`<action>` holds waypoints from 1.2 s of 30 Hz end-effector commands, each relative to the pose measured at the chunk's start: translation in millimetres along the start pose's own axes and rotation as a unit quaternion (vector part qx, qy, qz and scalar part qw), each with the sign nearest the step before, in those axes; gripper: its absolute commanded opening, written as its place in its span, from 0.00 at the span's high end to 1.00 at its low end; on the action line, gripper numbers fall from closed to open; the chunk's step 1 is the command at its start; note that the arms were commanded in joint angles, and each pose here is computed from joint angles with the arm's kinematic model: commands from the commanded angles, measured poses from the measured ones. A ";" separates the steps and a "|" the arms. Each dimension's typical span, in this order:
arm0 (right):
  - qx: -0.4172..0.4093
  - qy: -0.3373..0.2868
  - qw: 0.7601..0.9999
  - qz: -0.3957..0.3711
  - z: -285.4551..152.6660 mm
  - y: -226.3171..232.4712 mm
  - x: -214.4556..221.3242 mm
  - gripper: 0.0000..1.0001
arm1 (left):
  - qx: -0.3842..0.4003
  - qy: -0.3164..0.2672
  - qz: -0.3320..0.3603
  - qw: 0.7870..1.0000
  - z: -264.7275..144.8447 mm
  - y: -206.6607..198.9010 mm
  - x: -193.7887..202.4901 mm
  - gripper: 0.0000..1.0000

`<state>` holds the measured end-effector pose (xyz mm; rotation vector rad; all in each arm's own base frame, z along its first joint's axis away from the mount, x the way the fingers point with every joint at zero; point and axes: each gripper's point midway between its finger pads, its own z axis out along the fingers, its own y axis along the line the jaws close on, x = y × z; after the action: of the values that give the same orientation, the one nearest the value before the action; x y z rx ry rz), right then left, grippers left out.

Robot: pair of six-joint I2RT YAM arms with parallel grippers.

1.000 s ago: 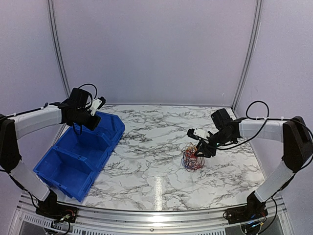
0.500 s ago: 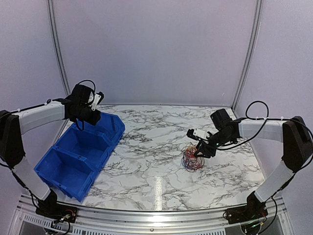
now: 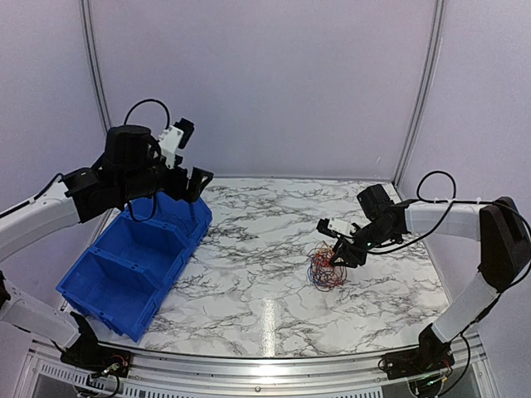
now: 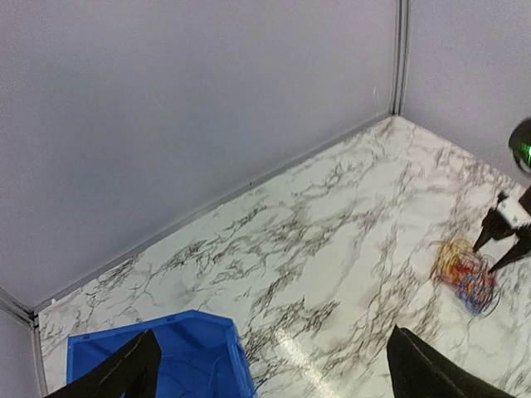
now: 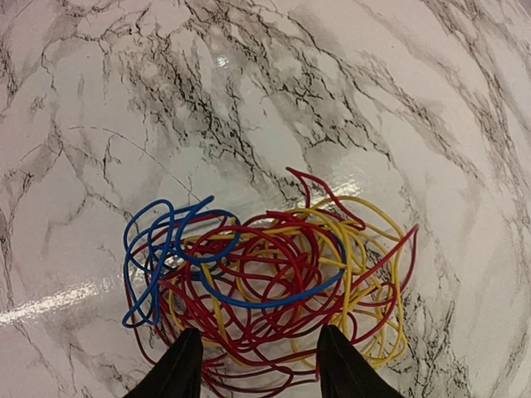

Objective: Untangle the cables

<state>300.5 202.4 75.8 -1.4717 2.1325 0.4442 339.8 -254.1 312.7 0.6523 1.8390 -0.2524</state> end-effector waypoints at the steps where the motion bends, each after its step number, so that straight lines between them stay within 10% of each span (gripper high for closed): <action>1: 0.014 -0.011 1.000 -0.007 -8.6 -2.4 -10.0 0.52 | -0.006 -0.097 -0.109 0.989 -19.2 11.7 -31.8 0.01; 7: 0.031 -0.030 0.999 0.003 -21.1 -11.1 -15.4 0.52 | -0.026 -0.079 -0.094 0.992 7.7 4.1 -17.0 0.01; 14: 0.074 -0.006 0.997 0.027 -22.0 -35.1 1.9 0.51 | -0.271 0.020 -0.047 0.961 55.0 70.3 18.4 0.01; 18: 0.082 0.027 0.996 0.031 -9.4 -41.4 18.6 0.51 | -0.060 -0.011 -0.104 0.993 88.0 1.1 17.6 0.01; 21: 0.078 0.042 0.996 0.030 -1.1 -41.1 27.7 0.52 | 0.089 -0.024 -0.119 0.989 97.8 -68.0 24.4 0.29; 24: 0.060 0.044 0.997 0.033 6.5 -35.5 30.7 0.52 | 0.202 0.009 -0.108 0.973 100.6 -134.9 42.4 0.36; 36: -0.109 0.040 0.993 -0.014 48.5 49.2 4.3 0.56 | 0.275 0.100 -0.077 0.953 82.6 -235.1 140.6 0.39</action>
<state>289.8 213.6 24.4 -1.5677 2.2433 0.4513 257.7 -443.8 128.3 0.9526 2.0324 -0.7951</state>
